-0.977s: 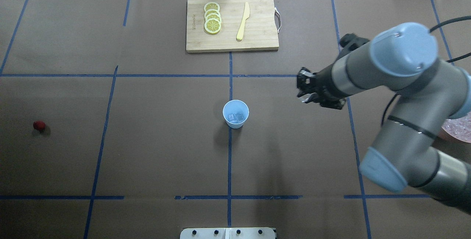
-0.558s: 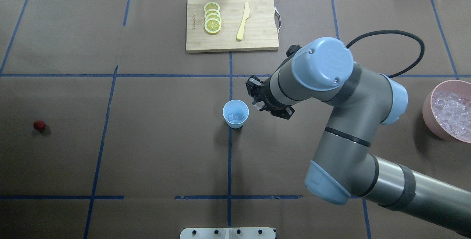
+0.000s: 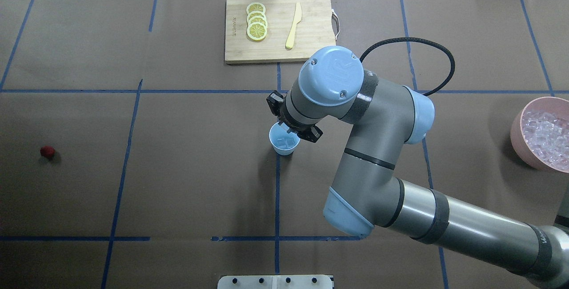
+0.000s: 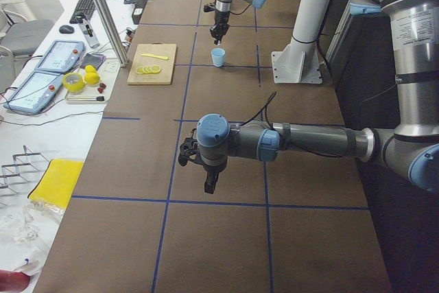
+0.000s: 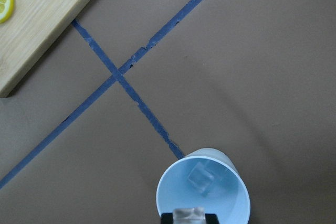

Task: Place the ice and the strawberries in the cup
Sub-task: 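Carry the ice cube with the right gripper and release it into the cup, then withdraw the right gripper from the cup toward the pink bowl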

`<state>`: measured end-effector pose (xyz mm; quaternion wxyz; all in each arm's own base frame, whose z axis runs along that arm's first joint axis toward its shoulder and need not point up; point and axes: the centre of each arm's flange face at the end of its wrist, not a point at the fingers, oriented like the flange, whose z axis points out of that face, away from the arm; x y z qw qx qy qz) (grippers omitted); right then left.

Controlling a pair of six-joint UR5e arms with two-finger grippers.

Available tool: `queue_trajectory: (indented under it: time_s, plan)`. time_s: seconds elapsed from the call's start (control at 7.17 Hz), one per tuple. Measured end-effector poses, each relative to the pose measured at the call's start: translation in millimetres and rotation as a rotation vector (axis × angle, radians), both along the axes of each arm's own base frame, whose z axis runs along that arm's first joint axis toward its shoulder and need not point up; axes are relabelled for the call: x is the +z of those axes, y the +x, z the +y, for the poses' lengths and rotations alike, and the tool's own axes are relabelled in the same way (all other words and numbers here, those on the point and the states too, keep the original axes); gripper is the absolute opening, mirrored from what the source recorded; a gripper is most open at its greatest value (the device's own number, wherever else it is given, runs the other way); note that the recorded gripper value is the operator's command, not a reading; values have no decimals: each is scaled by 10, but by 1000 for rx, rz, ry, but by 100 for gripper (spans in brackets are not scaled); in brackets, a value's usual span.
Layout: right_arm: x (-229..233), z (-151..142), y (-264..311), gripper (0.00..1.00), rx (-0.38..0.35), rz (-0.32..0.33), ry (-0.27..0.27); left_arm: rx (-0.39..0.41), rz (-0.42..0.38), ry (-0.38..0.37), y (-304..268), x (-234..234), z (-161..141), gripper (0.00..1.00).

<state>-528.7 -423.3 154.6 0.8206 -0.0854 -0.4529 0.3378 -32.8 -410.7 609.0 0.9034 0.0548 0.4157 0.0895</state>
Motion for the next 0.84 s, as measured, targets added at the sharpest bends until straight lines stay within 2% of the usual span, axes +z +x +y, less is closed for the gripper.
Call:
queue_trajectory:
  time_s: [0.14,0.28,0.42,0.7,0.84]
  plan:
    - [40,25,-80,42,-1,14,3,0,0,0,0,0,0,100]
    - [80,70,-165,52,3,29,12,0,0,0,0,0,0,100]
    - [113,99,-222,57,6,40,18,0,0,0,0,0,0,100]
    - [170,130,-279,57,4,54,20,1,0,0,0,4,4,100]
    - [171,135,-285,62,3,55,21,1,0,-1,0,6,6,100]
